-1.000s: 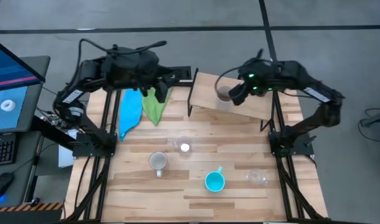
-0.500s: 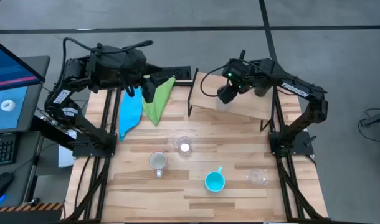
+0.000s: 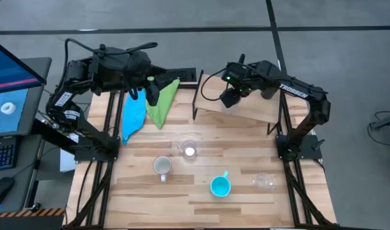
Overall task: Stack small to large cups/mugs on shelf
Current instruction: Move the white cup to the bottom right of the shelf
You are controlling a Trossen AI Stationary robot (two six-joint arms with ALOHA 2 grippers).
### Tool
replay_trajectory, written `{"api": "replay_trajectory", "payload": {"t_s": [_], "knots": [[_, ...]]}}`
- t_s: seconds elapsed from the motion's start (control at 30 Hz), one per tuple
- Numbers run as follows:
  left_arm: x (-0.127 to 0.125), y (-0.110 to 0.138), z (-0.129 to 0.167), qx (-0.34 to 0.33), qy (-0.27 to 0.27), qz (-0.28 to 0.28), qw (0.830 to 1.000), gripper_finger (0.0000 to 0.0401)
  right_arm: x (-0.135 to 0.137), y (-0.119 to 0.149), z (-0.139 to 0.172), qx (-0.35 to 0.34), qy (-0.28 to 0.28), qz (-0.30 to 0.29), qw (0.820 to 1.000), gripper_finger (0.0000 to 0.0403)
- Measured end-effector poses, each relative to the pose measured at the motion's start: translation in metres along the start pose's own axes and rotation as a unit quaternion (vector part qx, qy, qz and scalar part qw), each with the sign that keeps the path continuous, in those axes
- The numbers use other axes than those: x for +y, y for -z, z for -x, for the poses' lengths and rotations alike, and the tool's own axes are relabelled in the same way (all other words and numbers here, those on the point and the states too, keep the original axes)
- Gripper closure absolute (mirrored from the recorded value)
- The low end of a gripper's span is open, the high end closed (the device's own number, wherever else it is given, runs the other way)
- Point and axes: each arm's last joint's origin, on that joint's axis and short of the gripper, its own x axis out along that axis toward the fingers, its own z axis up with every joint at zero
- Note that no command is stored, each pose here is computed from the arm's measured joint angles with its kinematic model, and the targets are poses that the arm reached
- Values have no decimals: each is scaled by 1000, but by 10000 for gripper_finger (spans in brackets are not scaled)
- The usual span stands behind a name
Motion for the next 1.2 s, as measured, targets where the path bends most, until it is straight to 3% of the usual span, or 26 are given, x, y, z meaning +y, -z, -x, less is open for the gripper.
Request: {"api": "replay_trajectory", "payload": {"t_s": [0.37,0.6,0.93,1.2], "knots": [[0,0,0,-2,-5,-6,1000,177,-6,0,3,1,1,-7,1000,389],[1,0,0,-4,-13,-11,1000,177,-21,10,20,-3,-15,-22,1000,394],[1,-2,0,-11,-15,-22,1000,177,-55,72,81,-44,-57,-114,991,395],[0,-5,0,-26,-12,-25,999,177,-74,122,71,-47,-33,-203,978,394]]}}
